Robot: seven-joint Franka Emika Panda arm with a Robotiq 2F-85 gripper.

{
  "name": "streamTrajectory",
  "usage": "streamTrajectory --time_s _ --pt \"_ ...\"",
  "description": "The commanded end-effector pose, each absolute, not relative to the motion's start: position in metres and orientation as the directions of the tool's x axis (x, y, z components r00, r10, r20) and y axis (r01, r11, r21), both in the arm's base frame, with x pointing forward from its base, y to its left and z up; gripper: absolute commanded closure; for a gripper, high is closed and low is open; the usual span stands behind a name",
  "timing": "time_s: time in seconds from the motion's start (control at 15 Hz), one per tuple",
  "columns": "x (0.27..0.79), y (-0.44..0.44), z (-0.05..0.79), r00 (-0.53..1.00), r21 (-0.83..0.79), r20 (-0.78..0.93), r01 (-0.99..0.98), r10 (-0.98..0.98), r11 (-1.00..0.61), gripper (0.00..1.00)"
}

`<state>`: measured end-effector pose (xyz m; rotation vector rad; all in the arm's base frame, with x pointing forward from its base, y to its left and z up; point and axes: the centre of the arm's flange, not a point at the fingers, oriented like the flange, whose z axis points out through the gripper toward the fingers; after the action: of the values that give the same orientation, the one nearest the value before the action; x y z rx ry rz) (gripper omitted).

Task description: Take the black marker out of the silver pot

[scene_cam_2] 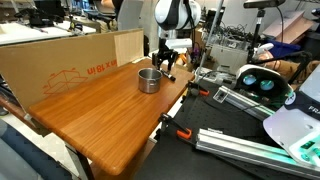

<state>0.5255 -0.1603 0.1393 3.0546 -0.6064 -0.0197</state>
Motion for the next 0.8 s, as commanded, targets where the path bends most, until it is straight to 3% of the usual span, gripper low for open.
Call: streamTrajectory --time_s 0.0,0.33,0.73 --pt "0.531 -0.16 0.137 0.931 0.022 0.015 -0.365 -0.365 -0.931 0.0" --pt "0.543 -0.15 0.164 0.934 0.035 0.078 -0.352 -0.349 -0.935 0.0" --pt "0.567 -0.124 0.25 0.909 -0.007 0.274 -0.325 -0.315 -0.946 0.0"
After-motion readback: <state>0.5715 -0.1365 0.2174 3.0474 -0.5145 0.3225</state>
